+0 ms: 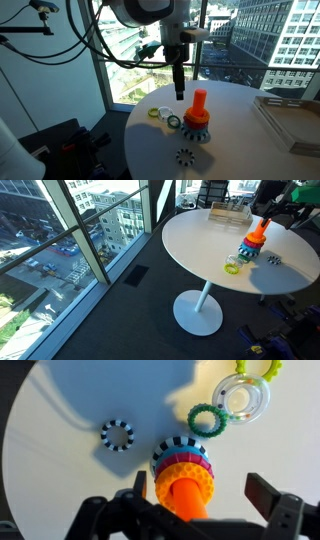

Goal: Put the yellow object on the table

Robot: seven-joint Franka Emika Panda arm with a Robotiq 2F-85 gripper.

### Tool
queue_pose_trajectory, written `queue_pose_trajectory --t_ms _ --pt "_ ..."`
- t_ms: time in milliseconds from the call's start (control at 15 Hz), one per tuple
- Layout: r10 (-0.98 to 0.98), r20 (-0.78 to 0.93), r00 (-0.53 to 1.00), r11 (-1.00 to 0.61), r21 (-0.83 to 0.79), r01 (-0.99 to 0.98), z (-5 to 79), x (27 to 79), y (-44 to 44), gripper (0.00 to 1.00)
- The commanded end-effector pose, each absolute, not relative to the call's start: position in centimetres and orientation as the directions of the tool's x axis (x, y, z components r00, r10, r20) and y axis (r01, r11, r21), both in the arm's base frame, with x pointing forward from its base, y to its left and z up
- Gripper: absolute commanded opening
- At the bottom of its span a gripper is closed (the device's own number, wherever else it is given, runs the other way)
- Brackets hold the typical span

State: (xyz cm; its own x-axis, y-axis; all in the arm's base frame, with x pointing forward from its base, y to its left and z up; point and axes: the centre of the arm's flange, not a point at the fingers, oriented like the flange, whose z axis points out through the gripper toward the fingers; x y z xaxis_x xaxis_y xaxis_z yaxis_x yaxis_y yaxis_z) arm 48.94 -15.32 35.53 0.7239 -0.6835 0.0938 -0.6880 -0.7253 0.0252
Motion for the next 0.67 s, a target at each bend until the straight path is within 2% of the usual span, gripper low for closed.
queue_pose_trajectory --t_ms 0,600 --pt "-0.676 0.103 0.730 -0.732 0.019 -0.681 33.8 51.9 -16.9 1.00" --pt "-0.668 0.075 0.740 -0.739 0.042 -0.672 30.3 55.3 -18.5 1.00"
